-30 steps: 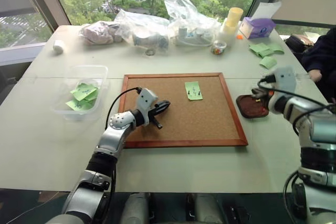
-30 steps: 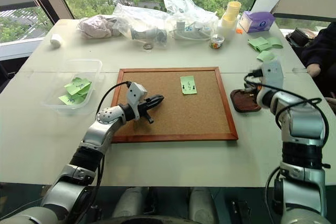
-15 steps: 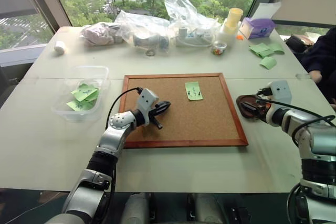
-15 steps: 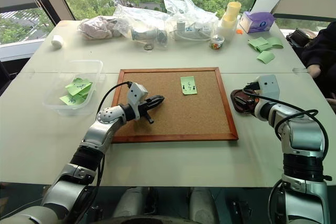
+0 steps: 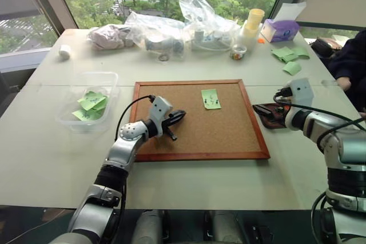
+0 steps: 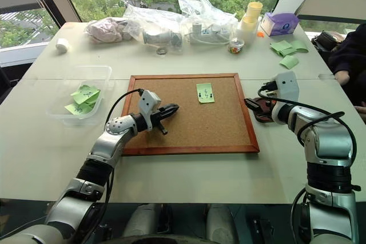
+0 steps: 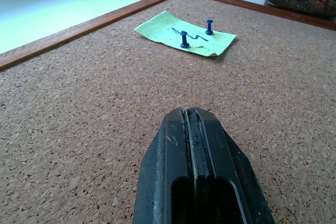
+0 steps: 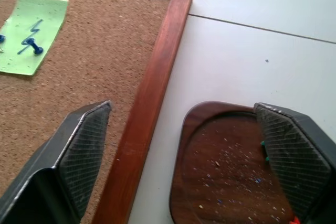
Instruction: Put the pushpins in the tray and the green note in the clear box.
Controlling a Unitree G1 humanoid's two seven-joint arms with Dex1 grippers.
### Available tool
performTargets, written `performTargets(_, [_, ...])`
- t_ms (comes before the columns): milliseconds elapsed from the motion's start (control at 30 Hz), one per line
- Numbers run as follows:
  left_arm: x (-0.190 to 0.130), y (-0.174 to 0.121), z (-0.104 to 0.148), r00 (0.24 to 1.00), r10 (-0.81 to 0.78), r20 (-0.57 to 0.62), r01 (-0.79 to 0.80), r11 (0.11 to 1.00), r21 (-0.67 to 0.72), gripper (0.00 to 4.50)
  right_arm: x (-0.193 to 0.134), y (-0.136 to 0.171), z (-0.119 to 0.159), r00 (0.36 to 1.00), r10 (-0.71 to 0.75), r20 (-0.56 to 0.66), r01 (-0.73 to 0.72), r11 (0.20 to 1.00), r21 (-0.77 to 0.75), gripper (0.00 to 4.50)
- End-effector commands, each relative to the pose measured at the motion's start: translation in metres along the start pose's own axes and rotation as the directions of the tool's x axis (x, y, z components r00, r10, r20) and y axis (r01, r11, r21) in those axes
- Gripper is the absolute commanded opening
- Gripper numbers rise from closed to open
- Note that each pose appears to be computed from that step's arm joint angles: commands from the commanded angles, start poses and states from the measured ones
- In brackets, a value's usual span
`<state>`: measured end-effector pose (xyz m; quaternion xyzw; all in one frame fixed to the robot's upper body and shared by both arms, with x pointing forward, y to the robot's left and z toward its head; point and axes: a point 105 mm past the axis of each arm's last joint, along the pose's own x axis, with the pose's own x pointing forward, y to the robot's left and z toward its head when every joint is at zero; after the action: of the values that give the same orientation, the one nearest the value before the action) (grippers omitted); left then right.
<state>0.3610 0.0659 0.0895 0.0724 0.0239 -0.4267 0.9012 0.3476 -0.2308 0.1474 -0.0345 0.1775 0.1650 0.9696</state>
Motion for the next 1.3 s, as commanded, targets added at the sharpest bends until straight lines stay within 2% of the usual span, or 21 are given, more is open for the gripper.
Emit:
performTargets(33, [-0.004, 0.000, -0.020, 0.998, 0.014, -0.066, -0.016, 0.999, -0.029, 0.00, 0.008, 0.036, 0.030, 0.987, 0.123, 0.103, -0.116, 0.991, -0.072, 4.48])
performTargets(133, [-0.004, 0.001, -0.019, 0.998, 0.016, -0.065, -0.018, 0.999, -0.027, 0.00, 0.028, 0.059, 0.035, 0.977, 0.180, 0.117, -0.169, 0.981, -0.099, 4.48])
performTargets(267, [-0.005, 0.002, -0.018, 0.998, 0.021, -0.063, -0.023, 0.999, -0.023, 0.00, 0.055, 0.070, 0.031, 0.975, 0.189, 0.113, -0.177, 0.978, -0.107, 4.48])
performTargets(367, [-0.007, 0.004, -0.018, 0.998, 0.032, -0.061, -0.034, 0.999, -0.021, 0.00, 0.069, 0.076, 0.023, 0.973, 0.207, 0.104, -0.194, 0.973, -0.125, 3.62])
performTargets(433, [-0.008, 0.005, -0.018, 0.997, 0.038, -0.061, -0.039, 0.999, -0.021, 0.00, 0.074, 0.077, 0.022, 0.973, 0.205, 0.104, -0.190, 0.971, -0.143, 2.68])
performTargets(767, [-0.010, 0.005, -0.018, 0.997, 0.053, -0.059, -0.054, 0.998, -0.021, 0.00, 0.088, 0.077, 0.016, 0.974, 0.207, 0.096, -0.189, 0.968, -0.165, 2.68])
performTargets(933, [-0.010, 0.006, -0.018, 0.997, 0.057, -0.060, -0.058, 0.998, -0.020, 0.00, 0.089, 0.077, 0.011, 0.974, 0.210, 0.079, -0.195, 0.967, -0.166, 0.25])
performTargets(967, [-0.011, 0.006, -0.017, 0.997, 0.058, -0.060, -0.060, 0.998, -0.020, 0.00, 0.089, 0.077, 0.009, 0.975, 0.212, 0.073, -0.198, 0.966, -0.165, 0.05])
performTargets(1100, [-0.010, 0.006, -0.018, 0.996, 0.059, -0.064, -0.060, 0.998, -0.022, 0.00, 0.086, 0.076, 0.013, 0.974, 0.208, 0.086, -0.191, 0.966, -0.172, 0.05])
performTargets(1300, [-0.010, 0.004, -0.031, 0.992, 0.057, -0.111, -0.060, 0.998, -0.028, 0.00, 0.063, 0.061, 0.051, 0.965, 0.157, 0.208, -0.134, 0.983, -0.122, 0.05])
